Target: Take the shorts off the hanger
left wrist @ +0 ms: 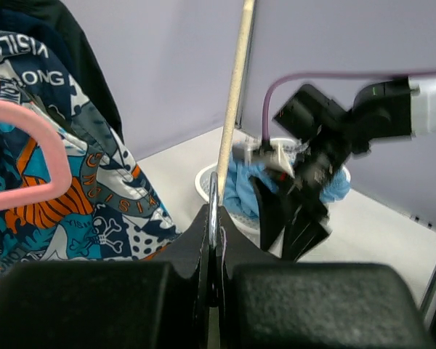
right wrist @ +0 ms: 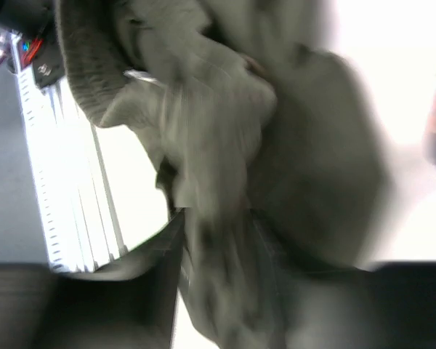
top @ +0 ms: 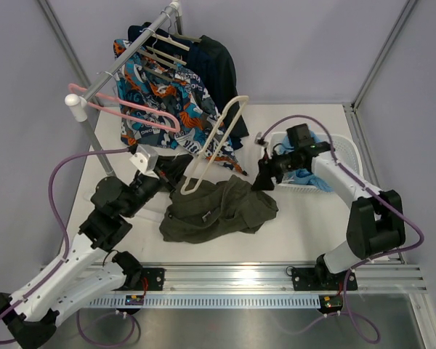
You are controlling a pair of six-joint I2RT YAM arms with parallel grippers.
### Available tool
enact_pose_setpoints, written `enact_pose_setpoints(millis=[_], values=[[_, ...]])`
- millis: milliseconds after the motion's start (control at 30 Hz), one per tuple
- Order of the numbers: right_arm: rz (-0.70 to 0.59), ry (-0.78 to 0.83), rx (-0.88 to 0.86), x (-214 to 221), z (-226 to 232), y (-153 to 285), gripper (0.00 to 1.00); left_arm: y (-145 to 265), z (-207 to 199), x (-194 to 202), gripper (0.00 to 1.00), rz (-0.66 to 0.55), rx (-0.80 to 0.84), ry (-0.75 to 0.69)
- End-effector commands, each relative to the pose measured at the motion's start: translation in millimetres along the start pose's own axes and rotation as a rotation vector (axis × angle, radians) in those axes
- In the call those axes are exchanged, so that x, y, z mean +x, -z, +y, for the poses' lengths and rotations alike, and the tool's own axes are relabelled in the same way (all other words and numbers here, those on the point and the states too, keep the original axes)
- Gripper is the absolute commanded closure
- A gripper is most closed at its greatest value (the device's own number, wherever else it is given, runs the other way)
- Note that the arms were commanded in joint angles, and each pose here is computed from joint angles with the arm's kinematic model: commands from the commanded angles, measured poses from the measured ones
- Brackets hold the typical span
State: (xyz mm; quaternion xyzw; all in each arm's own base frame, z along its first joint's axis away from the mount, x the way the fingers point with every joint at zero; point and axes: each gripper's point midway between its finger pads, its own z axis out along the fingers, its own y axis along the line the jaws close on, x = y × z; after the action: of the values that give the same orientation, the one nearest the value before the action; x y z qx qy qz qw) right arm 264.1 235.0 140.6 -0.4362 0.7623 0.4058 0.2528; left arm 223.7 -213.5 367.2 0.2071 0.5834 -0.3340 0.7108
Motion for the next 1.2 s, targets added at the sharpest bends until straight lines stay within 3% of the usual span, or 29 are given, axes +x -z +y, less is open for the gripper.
enact_pose_setpoints(millis=[0, 33, 67, 200, 233, 300, 400, 433, 600, 733, 1000, 1167], values=[[-0.143, 0.154, 0.078, -48, -17, 71, 0.28, 9, -17, -19, 1.00, 0.047, 0.102, -0.100], [-0.162, 0.119, 0.075, -43, -17, 95, 0.03, 14, -19, -11, 1.00, 0.092, 0.114, -0.096], [-0.177, 0.251, 0.097, -50, -20, 111, 0.01, 23, -18, 7, 1.00, 0.178, 0.127, -0.123], [-0.277, 0.450, 0.200, -83, -21, 173, 0.00, 46, -32, 28, 1.00, 0.280, 0.215, -0.118], [-0.293, 0.451, 0.149, -82, -4, 175, 0.01, 50, -34, 32, 1.00, 0.301, 0.227, -0.115], [-0.306, 0.660, 0.140, -104, 12, 189, 0.00, 53, -38, 38, 1.00, 0.324, 0.258, -0.112], [-0.378, 0.629, 0.010, -130, 52, 195, 0.05, 55, -42, 50, 1.00, 0.384, 0.294, -0.120], [-0.379, 0.619, -0.006, -135, 57, 193, 0.10, 53, -42, 53, 1.00, 0.403, 0.302, -0.126], [-0.264, 0.743, -0.154, -132, 117, 154, 0.12, 53, -43, 72, 1.00, 0.486, 0.333, -0.125], [-0.181, 0.715, -0.237, -120, 146, 134, 0.14, 50, -39, 78, 1.00, 0.518, 0.328, -0.145], [0.054, 0.605, -0.285, -68, 141, 90, 0.21, 42, -35, 69, 1.00, 0.501, 0.314, -0.182], [0.106, 0.592, -0.227, -57, 128, 74, 0.24, 42, -36, 67, 1.00, 0.497, 0.316, -0.179]])
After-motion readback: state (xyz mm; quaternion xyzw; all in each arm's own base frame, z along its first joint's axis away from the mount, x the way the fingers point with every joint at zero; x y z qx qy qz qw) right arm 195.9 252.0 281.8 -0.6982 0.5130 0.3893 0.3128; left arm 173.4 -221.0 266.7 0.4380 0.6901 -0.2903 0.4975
